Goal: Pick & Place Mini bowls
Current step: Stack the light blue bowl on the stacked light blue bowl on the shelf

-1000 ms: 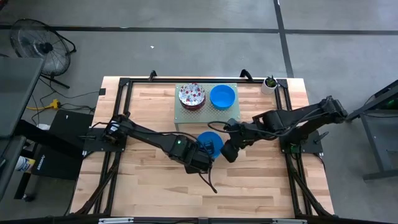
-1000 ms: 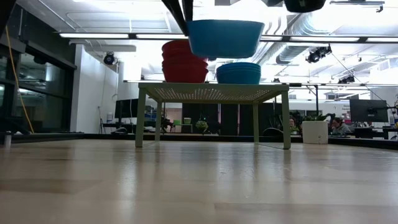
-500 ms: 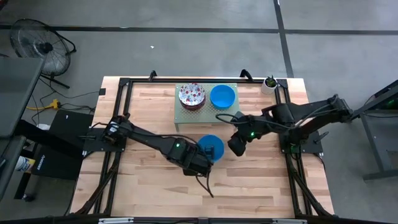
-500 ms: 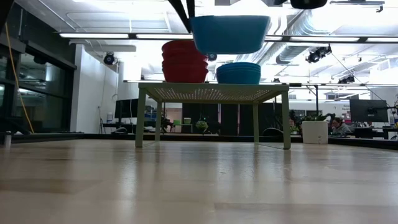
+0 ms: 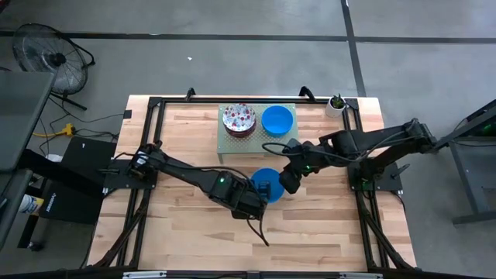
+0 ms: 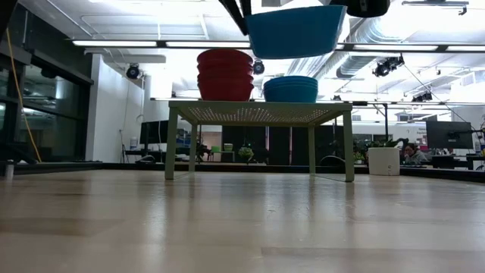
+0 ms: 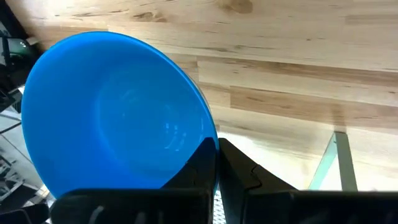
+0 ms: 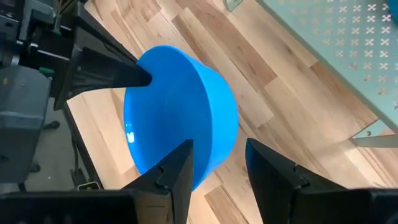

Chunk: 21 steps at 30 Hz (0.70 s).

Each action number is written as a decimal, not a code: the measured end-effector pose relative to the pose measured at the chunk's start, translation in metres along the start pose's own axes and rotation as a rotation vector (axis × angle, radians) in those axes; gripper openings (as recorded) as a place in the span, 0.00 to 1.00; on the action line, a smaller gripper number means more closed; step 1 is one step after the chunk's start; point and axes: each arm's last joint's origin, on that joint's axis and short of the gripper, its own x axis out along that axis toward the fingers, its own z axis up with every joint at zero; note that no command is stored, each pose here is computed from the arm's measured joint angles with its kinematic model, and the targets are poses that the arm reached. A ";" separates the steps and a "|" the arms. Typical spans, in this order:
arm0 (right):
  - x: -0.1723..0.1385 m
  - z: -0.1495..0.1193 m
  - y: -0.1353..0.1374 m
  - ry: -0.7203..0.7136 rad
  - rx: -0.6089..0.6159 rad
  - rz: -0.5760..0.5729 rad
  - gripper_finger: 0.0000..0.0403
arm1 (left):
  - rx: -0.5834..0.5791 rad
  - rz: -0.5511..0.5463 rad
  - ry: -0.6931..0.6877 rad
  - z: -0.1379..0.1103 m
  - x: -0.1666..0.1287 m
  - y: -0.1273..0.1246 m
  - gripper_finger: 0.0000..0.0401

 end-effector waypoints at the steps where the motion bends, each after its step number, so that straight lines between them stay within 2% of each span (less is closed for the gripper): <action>1: 0.000 0.000 0.000 0.000 -0.008 0.000 0.33 | 0.001 0.000 0.000 0.000 0.000 0.000 0.00; 10: 0.010 -0.002 0.001 0.055 -0.064 -0.011 0.33 | 0.034 0.042 0.000 0.001 0.000 0.004 0.00; 21: 0.028 -0.005 0.001 0.106 -0.056 -0.077 0.32 | 0.027 0.059 -0.005 0.002 0.000 0.006 0.00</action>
